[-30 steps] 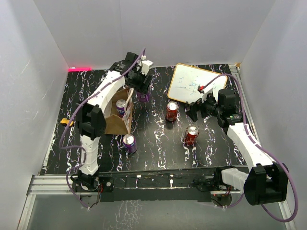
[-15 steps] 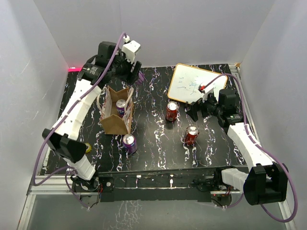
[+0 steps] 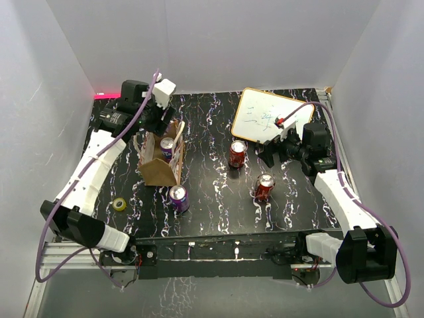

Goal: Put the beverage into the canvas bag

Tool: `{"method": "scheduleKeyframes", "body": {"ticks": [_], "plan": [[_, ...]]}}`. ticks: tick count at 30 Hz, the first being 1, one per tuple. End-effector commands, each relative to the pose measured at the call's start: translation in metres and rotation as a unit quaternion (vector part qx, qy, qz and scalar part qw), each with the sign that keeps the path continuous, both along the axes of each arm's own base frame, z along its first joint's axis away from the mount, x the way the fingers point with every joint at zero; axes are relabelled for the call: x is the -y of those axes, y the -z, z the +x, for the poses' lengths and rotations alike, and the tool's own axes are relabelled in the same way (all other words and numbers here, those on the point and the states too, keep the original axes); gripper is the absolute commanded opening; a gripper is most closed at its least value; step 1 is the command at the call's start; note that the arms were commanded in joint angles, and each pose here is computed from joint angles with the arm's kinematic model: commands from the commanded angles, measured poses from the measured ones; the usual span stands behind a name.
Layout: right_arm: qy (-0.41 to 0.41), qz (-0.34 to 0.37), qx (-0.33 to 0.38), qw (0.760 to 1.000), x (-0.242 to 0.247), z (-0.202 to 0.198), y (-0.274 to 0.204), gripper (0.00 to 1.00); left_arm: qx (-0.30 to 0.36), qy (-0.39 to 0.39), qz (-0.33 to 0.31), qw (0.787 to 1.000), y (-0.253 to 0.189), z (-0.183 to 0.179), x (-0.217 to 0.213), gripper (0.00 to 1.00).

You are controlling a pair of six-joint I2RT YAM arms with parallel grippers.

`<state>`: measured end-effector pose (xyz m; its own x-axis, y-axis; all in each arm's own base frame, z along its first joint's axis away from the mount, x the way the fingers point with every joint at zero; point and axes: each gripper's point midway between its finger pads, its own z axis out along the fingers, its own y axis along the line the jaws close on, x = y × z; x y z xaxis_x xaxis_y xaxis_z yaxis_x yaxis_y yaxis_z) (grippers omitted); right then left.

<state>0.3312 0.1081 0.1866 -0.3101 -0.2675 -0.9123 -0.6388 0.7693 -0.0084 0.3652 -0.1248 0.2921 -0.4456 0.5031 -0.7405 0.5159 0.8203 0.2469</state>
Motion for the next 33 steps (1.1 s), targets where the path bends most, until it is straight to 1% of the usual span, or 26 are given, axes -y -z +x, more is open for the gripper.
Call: {"method": "scheduleKeyframes", "body": {"ticks": [1, 4, 8, 14, 18, 26, 33], "plan": [[-0.001, 0.008, 0.038, 0.999, 0.0, 0.008, -0.017, 0.98, 0.085, -0.021, -0.026, 0.996, -0.047, -0.001, -0.017, 0.0], [0.001, 0.007, 0.04, 0.999, 0.002, 0.007, -0.018, 0.98, 0.076, -0.027, -0.019, 0.997, -0.038, -0.003, -0.022, 0.0], [0.003, 0.008, 0.041, 0.999, 0.003, 0.007, -0.017, 0.98, 0.059, -0.016, -0.013, 0.998, -0.024, -0.006, -0.021, 0.0], [0.001, 0.01, 0.041, 0.999, 0.003, 0.006, -0.017, 0.98, 0.043, -0.013, 0.0, 0.999, -0.011, 0.001, -0.019, 0.0], [0.001, 0.01, 0.042, 0.999, 0.003, 0.006, -0.017, 0.98, 0.022, -0.028, 0.02, 0.999, 0.007, 0.015, -0.021, 0.0], [0.001, 0.01, 0.043, 0.999, 0.003, 0.005, -0.017, 0.98, 0.009, -0.035, 0.033, 0.999, 0.021, 0.033, -0.02, 0.0], [0.001, 0.009, 0.041, 0.999, 0.003, 0.005, -0.016, 0.98, 0.005, -0.061, 0.048, 0.997, 0.031, 0.046, -0.03, 0.0]]}}
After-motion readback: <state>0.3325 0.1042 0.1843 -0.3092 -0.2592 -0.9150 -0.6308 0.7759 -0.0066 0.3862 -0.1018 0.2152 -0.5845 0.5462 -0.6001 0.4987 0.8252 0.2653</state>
